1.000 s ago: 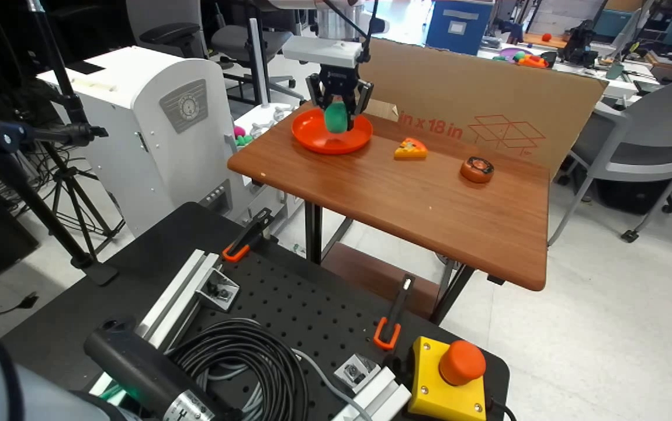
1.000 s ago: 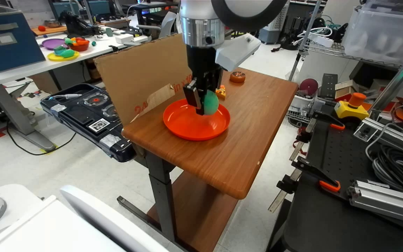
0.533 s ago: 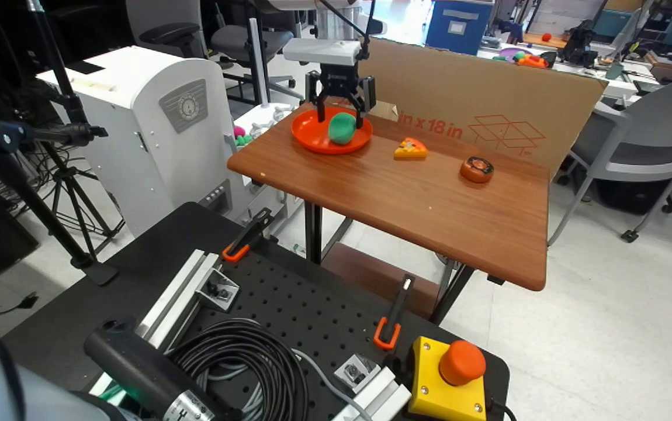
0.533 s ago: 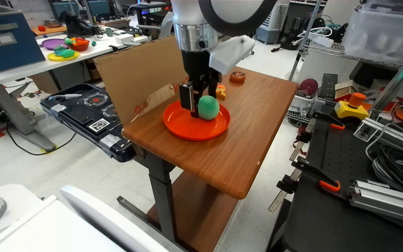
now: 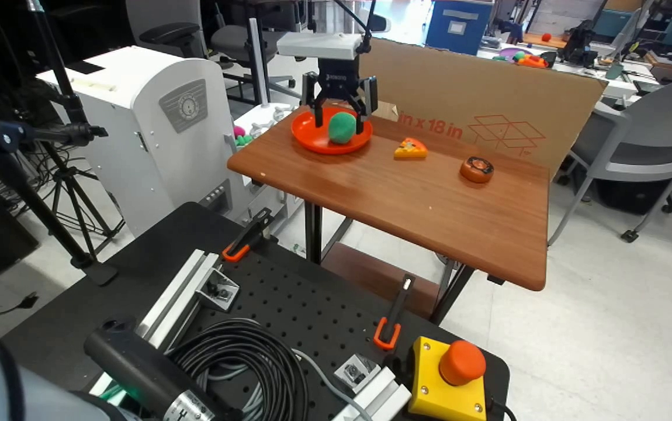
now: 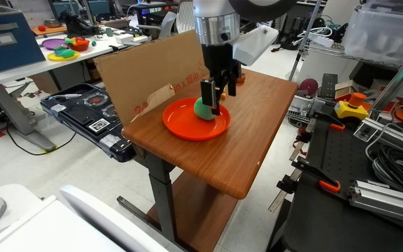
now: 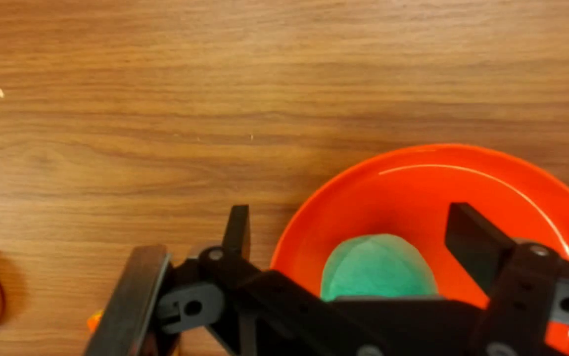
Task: Pick up the pee and put it on the orange plate
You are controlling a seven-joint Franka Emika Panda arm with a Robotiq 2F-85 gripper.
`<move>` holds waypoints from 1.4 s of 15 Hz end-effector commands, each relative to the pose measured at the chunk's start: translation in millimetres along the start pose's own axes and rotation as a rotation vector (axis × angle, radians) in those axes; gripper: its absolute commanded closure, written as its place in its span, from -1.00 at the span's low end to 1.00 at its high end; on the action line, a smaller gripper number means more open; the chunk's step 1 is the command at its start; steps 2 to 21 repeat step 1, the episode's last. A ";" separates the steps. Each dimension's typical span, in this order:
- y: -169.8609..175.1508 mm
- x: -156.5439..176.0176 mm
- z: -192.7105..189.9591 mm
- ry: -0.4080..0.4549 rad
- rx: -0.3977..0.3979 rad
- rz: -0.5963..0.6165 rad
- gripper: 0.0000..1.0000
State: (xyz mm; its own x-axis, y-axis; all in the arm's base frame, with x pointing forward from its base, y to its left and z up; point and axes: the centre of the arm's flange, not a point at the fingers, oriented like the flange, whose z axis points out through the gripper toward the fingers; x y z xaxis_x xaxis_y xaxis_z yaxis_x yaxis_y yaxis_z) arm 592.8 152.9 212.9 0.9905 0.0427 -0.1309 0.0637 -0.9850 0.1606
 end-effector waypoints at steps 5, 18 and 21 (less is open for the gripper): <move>1.2 -2.8 -1.7 -0.001 0.000 0.000 -1.00; 1.2 -2.8 -1.7 -0.001 0.000 0.000 -1.00; 1.2 -2.8 -1.7 -0.001 0.000 0.000 -1.00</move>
